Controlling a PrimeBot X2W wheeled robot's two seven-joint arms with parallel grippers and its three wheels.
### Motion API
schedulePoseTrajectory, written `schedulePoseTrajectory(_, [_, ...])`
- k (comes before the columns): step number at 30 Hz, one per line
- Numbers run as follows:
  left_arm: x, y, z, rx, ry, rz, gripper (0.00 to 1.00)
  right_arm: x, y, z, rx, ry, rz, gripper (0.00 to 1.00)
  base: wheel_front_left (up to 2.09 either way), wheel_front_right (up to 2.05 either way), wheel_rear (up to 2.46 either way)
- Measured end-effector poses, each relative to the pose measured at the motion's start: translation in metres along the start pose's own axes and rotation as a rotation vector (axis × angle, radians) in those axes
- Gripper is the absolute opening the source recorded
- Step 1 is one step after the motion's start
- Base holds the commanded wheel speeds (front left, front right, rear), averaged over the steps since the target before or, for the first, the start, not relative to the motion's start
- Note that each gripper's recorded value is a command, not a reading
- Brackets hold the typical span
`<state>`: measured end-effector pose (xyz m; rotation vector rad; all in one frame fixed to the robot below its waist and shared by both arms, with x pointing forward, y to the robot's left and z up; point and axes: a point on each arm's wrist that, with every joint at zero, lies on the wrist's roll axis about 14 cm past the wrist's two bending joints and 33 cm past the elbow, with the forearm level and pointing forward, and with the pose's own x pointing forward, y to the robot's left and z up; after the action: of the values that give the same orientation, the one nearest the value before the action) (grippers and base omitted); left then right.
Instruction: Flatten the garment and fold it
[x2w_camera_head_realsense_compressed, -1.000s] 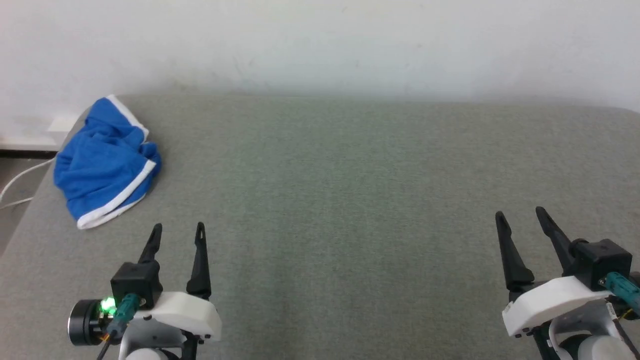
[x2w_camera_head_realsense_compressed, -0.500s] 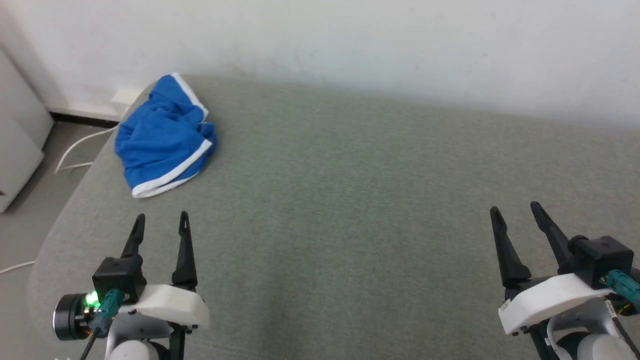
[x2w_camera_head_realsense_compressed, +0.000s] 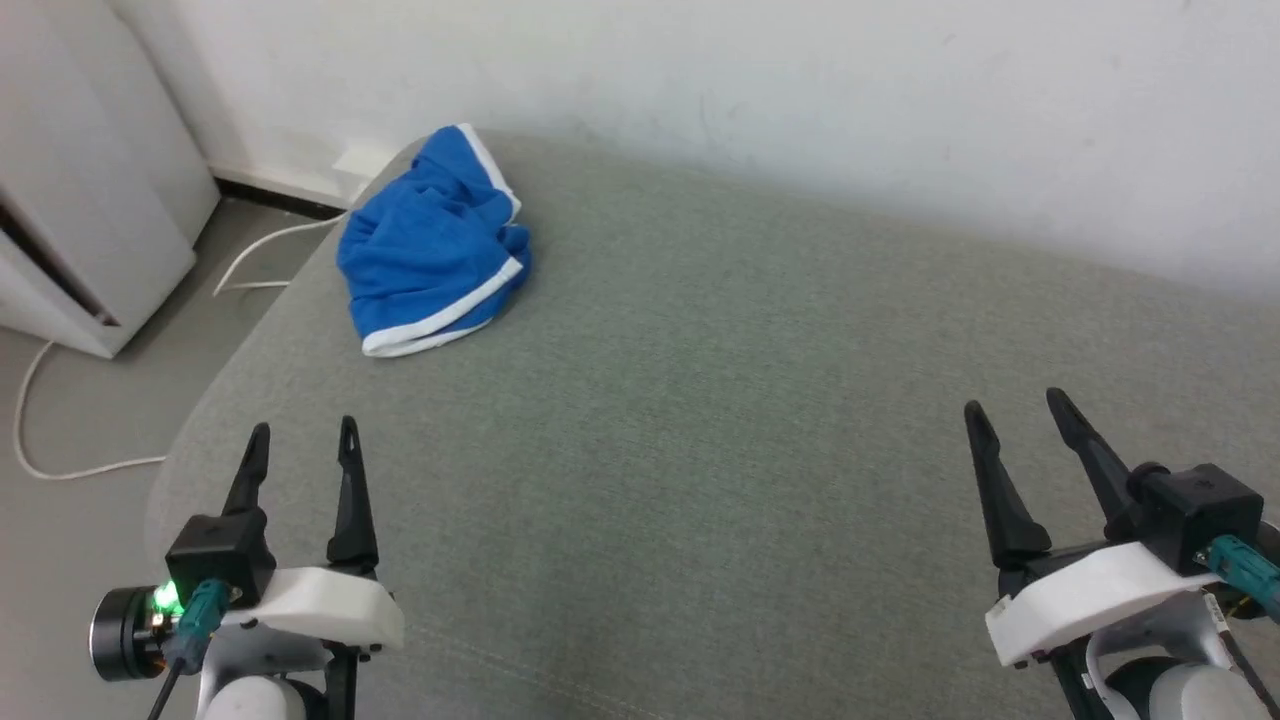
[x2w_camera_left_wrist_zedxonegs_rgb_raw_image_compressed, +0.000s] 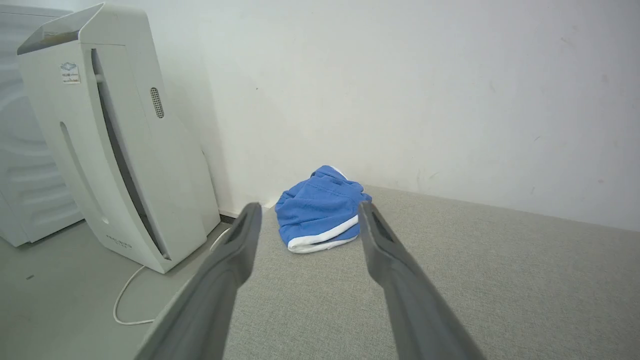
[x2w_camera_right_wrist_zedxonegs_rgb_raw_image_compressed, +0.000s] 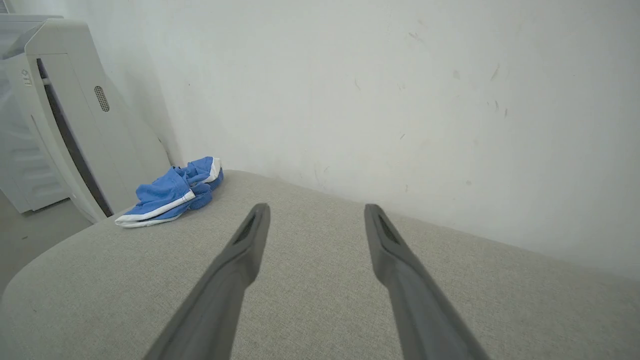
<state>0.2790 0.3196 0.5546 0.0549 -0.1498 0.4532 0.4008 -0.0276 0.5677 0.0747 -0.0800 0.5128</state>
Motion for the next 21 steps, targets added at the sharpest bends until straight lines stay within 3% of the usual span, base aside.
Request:
schedulePoseTrajectory(13, [-0.016, 0.036, -0.001, 0.024, -0.003, 0.099, 1.00, 0.016, 0.040, 0.010, -0.009, -0.015, 0.122, 1.00, 0.00, 0.00, 0.00])
schedulePoseTrajectory(21, [0.003, 0.039, 0.014, 0.041, -0.052, 0.104, 1.00, 0.024, 0.045, 0.006, -0.009, 0.009, 0.146, 1.00, 0.00, 0.00, 0.00])
